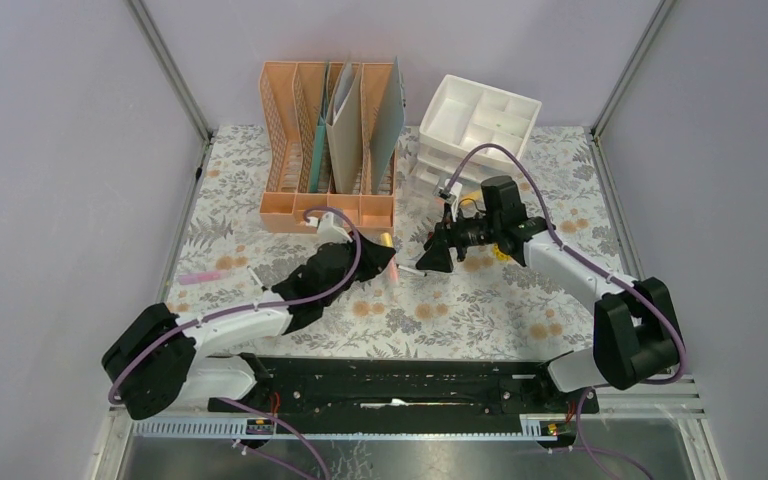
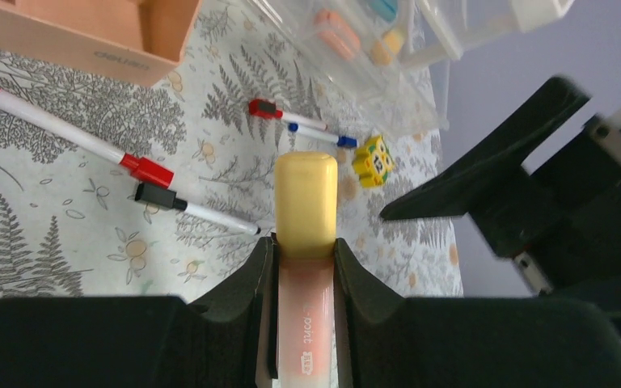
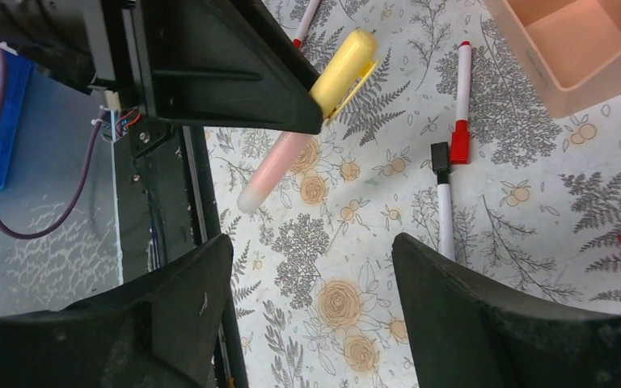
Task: Organize the desk
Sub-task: Place the stationery in the drawer.
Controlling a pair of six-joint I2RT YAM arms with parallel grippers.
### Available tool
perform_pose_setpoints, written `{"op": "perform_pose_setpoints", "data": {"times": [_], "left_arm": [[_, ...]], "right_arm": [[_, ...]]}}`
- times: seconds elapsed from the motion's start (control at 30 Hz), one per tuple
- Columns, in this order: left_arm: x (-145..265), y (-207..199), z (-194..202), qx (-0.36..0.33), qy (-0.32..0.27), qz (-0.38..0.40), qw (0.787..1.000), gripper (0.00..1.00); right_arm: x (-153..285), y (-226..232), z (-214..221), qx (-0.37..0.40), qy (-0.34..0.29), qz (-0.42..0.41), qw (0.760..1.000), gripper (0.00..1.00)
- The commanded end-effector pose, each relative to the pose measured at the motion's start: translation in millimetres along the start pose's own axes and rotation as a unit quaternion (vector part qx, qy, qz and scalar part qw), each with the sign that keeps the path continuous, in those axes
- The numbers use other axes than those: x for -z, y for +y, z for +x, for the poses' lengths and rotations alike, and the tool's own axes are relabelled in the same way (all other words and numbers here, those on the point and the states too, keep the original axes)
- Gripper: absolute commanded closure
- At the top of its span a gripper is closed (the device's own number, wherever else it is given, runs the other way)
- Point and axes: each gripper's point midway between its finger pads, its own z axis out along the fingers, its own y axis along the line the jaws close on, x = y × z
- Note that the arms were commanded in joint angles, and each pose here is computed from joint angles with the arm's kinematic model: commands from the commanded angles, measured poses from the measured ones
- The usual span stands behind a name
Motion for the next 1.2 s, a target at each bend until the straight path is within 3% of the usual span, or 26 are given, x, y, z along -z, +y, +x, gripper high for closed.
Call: {"op": "perform_pose_setpoints", "data": {"times": [0.0, 0.13, 0.83, 0.93, 1.17], "left_arm": [[-13.1, -15.6, -37.3, 0.042, -0.091, -0.060, 0.993, 1.00], [-20.9, -18.1, -36.1, 0.050, -0.095, -0.093, 0.990, 1.00], [-40.3, -58.3, -20.7, 0.050, -0.086, -0.069, 0.993, 1.00], [-42.8, -64.9, -17.9, 0.047, -0.081, -0.063, 0.994, 1.00], [-41.4, -76.1, -16.0, 0.032, -0.073, -0.046, 0.996, 1.00]], "right_arm": [[-13.6, -2.9, -2.3, -0.010, -0.002, 0.017, 1.000, 0.21], [-21.3, -6.3, -3.1, -0.011, -0.004, 0.019, 1.000, 0.21], [-34.1, -6.5, -1.4, -0.066, -0.005, 0.009, 0.998, 0.27], [-34.9, -9.7, -2.4, -0.074, -0.009, 0.019, 0.997, 0.37], [-36.8, -14.1, -3.9, -0.090, -0.009, 0.029, 0.996, 0.80]]}}
